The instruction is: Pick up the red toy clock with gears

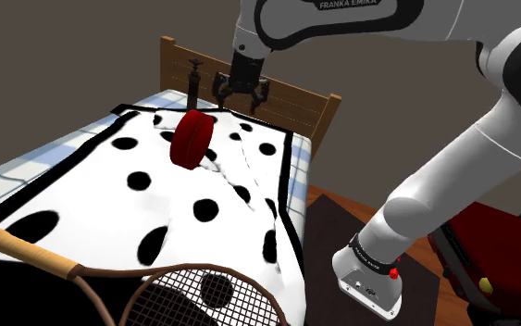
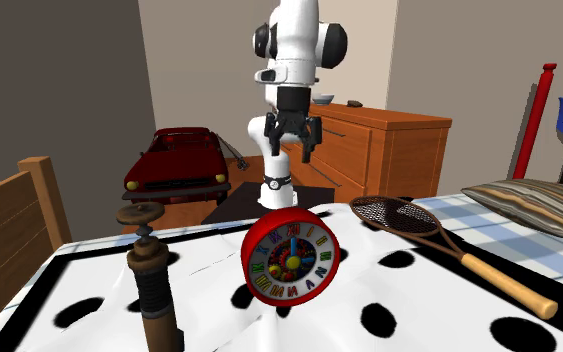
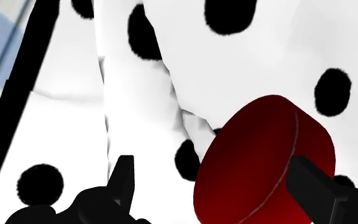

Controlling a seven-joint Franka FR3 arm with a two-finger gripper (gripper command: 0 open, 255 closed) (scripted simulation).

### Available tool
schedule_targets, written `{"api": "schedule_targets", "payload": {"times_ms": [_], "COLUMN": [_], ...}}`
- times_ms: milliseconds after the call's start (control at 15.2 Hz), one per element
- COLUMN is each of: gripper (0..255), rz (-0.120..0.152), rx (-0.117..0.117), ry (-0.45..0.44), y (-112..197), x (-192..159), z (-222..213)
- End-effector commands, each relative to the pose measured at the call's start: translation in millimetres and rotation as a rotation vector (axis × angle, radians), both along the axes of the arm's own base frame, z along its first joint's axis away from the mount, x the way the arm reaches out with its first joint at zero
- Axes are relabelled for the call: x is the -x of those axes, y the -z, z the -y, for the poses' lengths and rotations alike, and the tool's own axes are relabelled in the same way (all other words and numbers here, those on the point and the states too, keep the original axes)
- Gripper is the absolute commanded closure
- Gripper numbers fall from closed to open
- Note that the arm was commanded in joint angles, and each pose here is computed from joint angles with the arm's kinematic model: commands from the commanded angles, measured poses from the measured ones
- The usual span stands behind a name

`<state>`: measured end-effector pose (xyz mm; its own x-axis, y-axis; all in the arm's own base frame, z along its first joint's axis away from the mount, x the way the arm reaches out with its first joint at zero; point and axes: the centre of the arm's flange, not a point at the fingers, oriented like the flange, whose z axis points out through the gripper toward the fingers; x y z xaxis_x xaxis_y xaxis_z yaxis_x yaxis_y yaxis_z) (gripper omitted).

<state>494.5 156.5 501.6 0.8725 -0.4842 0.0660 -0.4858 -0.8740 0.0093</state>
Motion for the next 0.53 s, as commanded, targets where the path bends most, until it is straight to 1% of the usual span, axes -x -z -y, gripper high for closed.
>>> {"api": "schedule_targets", "payload": {"times_ms": [0, 462], "gripper": [0, 0], "rz": [-0.003, -0.017], "rx": [-0.001, 0.000], "ry": [0.065, 0.277], "y": [9, 49], "x": [-23, -108], "z": [-9, -28]}}
